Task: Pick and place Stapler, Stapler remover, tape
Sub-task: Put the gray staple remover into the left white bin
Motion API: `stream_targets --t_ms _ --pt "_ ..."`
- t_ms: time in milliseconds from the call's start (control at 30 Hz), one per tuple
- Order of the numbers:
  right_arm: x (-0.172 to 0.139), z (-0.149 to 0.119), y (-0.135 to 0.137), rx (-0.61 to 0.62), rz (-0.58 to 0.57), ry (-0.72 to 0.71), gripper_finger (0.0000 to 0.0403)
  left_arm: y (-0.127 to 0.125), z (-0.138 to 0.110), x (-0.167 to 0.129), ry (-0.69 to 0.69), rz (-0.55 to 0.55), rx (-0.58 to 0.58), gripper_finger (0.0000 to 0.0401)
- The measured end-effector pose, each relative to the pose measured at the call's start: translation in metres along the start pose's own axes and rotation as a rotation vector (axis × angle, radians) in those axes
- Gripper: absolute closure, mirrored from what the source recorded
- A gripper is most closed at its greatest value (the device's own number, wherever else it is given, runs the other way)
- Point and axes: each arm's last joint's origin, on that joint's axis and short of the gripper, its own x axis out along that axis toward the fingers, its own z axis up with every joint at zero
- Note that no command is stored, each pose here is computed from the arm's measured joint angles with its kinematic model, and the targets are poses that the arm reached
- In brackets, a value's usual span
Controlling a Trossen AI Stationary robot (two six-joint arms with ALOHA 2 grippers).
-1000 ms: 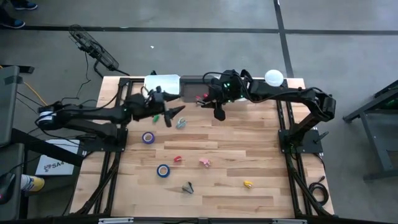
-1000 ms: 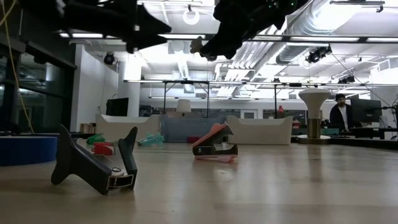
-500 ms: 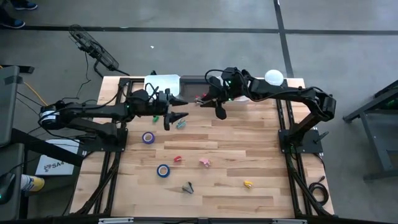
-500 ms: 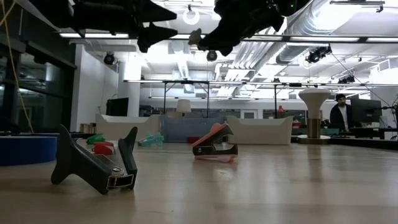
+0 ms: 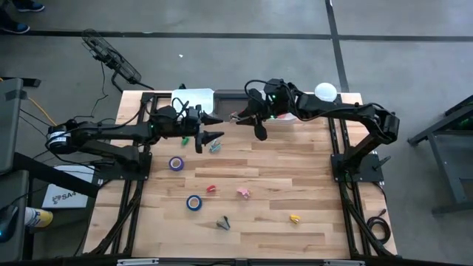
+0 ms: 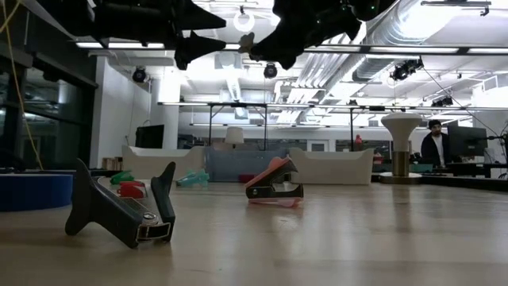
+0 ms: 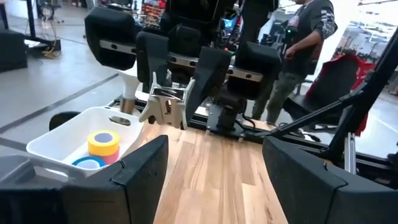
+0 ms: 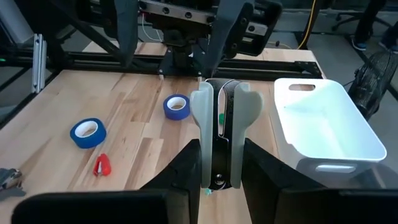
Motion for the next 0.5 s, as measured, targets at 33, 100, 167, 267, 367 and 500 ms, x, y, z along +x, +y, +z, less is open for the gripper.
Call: stream_targets --t_ms 33,100,167,267,367,500 --pt "0.000 0.000 0.000 0.008 0.001 0.000 0.0327 0.000 0.000 0.000 0.001 -0.004 -0.006 0.0142" --pt "0.000 0.000 0.000 0.021 0.002 0.000 0.0327 0.000 0.000 0.000 0.004 -0.014 -0.006 0.0142" --pt "0.000 0.000 0.001 0.030 0.002 0.000 0.0327 0.000 -0.001 0.000 0.006 -0.004 0.006 0.0142" --pt "0.002 0.000 0.003 0.042 -0.021 0.006 0.0327 0.002 0.000 0.000 -0.008 0.075 0.013 0.0142" --pt "0.004 0.001 0.007 0.038 -0.033 0.009 0.0327 0.003 0.002 0.000 -0.035 0.116 0.016 0.0142" --pt "0.006 0.002 0.012 0.050 -0.023 0.007 0.0327 0.004 0.001 0.000 -0.018 0.133 0.043 0.0142"
